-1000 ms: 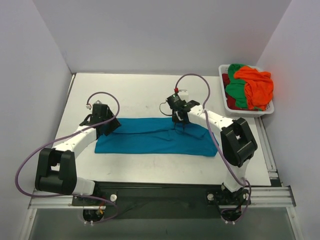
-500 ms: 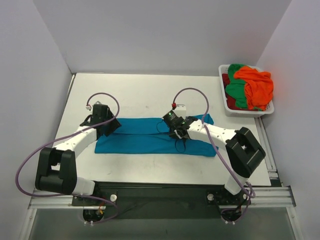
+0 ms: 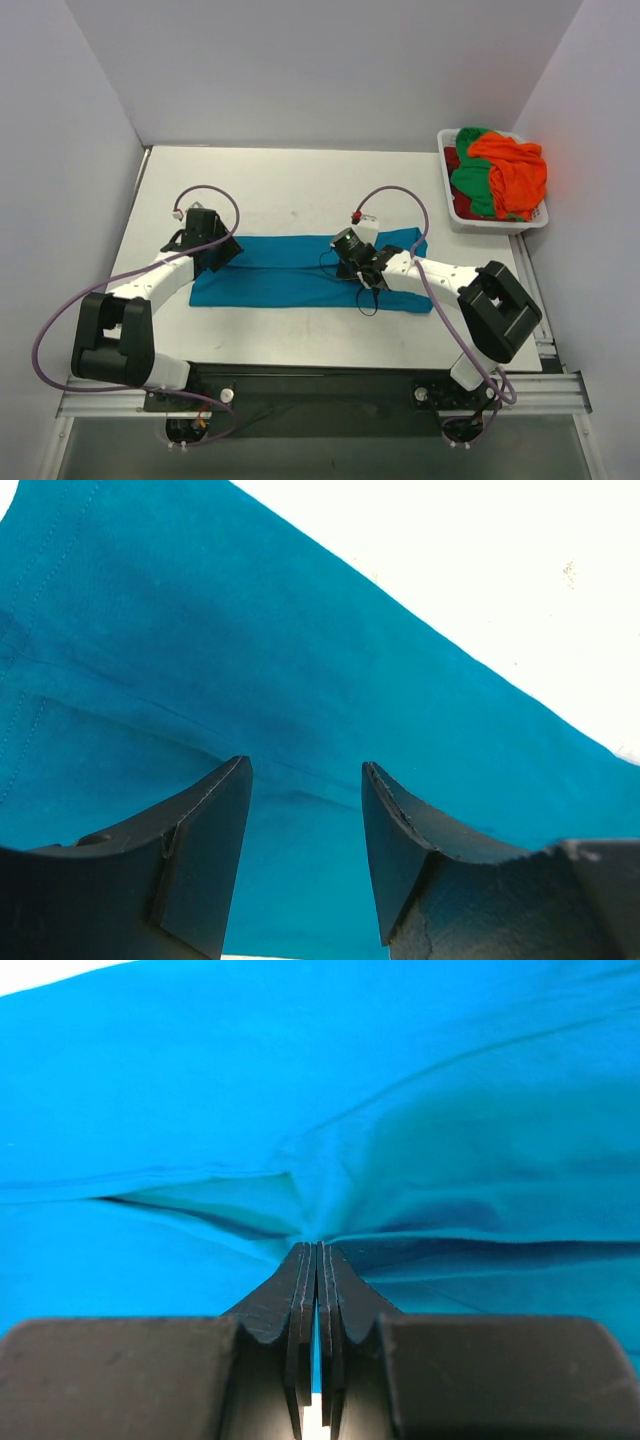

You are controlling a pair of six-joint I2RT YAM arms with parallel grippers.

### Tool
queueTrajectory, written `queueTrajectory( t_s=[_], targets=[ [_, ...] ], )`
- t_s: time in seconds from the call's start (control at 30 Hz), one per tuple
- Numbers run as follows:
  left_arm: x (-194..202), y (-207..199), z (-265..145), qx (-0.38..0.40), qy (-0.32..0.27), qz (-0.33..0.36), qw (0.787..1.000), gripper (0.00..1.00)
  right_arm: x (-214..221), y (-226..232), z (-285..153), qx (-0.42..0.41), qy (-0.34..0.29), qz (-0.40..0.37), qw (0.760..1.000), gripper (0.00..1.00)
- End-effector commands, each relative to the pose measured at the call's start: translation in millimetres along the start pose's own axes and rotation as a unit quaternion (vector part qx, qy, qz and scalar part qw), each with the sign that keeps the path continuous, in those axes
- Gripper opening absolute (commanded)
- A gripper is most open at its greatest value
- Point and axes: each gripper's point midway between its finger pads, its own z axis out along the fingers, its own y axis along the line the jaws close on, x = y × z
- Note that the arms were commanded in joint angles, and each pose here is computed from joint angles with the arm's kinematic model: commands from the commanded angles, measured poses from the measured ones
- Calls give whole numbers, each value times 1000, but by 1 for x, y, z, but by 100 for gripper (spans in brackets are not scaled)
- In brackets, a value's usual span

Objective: Fold and stack the t-shirts
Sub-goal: Fold the other side of the tshirt into a rectangle

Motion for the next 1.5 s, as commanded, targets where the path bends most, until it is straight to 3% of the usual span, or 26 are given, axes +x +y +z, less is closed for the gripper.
queueTrajectory(
  t_s=[0.0,0.57,0.63,0.67,0.83,1.07,1.13,1.33,1.47],
  targets=[
    [-4,-6,2,14,-11,-4,1000,59,-14,22,-4,-39,-18,40,998,1],
    [2,-3,3,15,-5,-1,1000,59,-6,38,4,-69,-3,113,991,4],
    [3,-2,3,16,-4,-1,1000,59,-7,39,3,-74,-6,114,991,15],
    [4,-2,3,15,-3,-1,1000,58,-6,38,4,-73,-3,110,991,26],
    [3,-3,3,20,-4,0,1000,59,-15,17,-4,-62,-9,89,994,43],
    [5,-8,3,32,-1,0,999,59,-50,-77,-16,-17,-18,99,995,45],
    [3,-11,1,39,-4,0,999,59,-43,-101,-16,12,7,86,996,45],
    [5,-12,-1,41,-3,4,999,58,-15,-109,-12,23,42,62,997,42],
    [13,-13,-3,42,1,11,999,58,5,-111,-11,42,52,48,997,33]
  ],
)
